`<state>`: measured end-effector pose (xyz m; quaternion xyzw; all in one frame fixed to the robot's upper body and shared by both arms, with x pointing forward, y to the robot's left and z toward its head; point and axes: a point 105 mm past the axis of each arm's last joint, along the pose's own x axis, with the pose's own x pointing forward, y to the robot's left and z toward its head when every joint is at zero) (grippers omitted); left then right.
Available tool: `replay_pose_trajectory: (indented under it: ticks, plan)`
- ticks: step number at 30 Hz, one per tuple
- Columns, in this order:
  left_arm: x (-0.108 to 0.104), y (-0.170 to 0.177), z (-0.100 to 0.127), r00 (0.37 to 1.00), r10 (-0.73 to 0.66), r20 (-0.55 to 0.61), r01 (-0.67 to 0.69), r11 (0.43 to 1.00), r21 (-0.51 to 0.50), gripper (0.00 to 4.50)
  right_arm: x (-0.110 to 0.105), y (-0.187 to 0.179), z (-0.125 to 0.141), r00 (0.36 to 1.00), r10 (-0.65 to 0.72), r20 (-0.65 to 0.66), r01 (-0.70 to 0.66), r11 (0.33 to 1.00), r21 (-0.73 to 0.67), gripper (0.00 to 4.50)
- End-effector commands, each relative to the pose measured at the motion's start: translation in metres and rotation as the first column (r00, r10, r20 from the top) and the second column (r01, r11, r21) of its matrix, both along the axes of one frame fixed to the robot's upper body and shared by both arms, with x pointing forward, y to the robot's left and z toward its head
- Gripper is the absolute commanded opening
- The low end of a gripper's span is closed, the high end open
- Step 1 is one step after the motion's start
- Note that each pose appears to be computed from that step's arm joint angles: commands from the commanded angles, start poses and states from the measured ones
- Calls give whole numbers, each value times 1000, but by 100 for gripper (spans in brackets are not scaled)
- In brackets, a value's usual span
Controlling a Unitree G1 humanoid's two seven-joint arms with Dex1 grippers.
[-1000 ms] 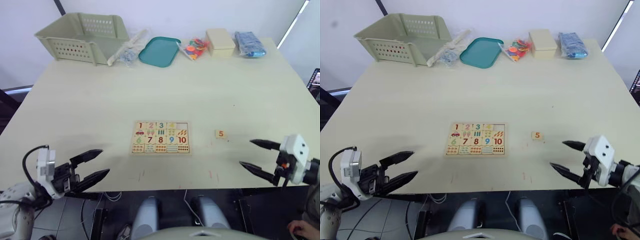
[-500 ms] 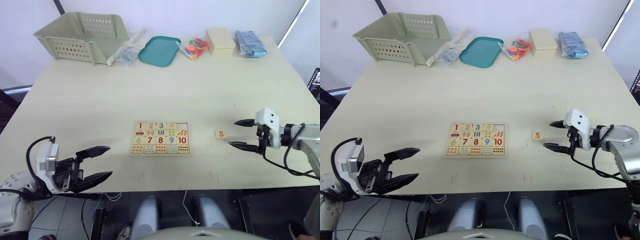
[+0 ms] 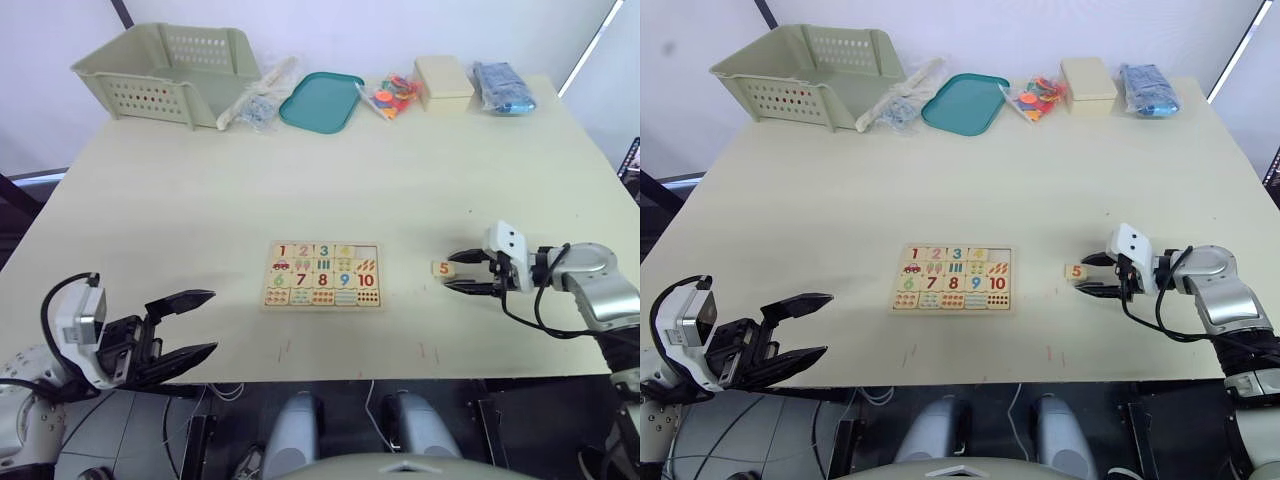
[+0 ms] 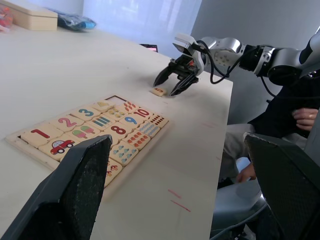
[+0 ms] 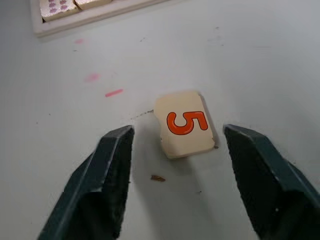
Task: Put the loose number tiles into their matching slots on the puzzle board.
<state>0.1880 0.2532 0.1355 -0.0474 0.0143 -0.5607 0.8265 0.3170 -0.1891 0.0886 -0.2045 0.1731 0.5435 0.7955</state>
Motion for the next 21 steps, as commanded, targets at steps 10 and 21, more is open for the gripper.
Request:
replay_pose_trajectory:
  ticks: [10, 21]
  plan:
    - [0, 4, 6, 999, 8, 40, -8, 1000, 14, 450, 4, -1, 3, 999, -5, 32, 5, 1000, 1, 298]
    - [-1, 3, 2, 999, 18, 35, -19, 1000, 14, 450, 4, 20, 27, 993, 23, 115, -24, 1000, 3, 89]
